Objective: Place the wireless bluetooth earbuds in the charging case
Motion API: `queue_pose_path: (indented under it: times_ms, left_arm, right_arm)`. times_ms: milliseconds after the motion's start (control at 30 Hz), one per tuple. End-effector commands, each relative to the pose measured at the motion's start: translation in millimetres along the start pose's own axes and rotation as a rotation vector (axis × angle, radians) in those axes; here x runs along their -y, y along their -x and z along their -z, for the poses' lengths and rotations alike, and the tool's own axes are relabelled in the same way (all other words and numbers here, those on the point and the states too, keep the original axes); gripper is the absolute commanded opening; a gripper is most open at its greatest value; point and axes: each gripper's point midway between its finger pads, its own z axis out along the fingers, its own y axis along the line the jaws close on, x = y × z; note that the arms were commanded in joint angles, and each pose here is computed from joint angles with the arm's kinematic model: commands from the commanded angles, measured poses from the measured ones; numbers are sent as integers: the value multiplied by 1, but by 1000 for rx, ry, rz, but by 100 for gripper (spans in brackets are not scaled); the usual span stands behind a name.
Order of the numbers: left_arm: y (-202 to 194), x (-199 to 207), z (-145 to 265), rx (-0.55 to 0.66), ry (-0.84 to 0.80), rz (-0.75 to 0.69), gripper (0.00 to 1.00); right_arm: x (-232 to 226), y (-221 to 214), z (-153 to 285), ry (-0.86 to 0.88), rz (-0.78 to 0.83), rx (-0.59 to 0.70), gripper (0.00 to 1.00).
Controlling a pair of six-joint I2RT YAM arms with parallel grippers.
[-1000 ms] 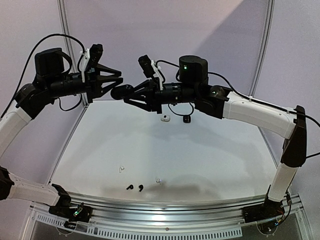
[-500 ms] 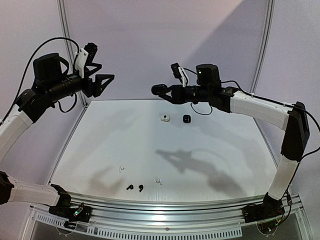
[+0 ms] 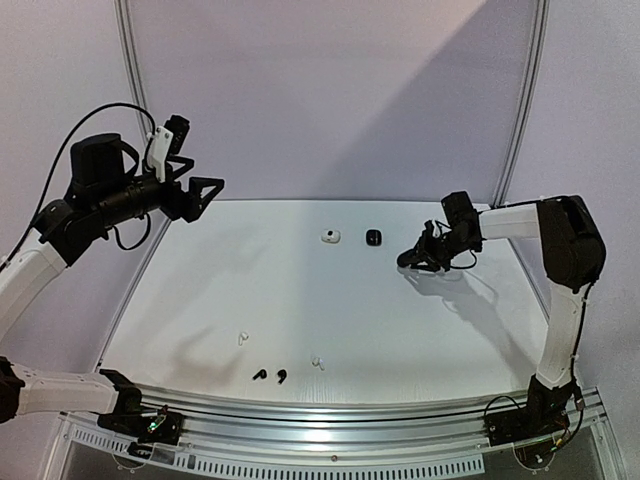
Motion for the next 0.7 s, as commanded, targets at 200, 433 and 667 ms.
queue_pose_path:
  times_ms: [200,433,667]
  left_arm:
    - [-5,-6,6,0,15,4,92]
    - [-7,-6,5,-2,14,-1,92]
    - [-11,-6,4,-3,13,-5,92]
  right_arm:
    - [47,-19,-19,-54,-88,-202,15]
    - [61,-9,-6,-203,-21,-197,53]
    - [49,25,31,-343,60,-124,69]
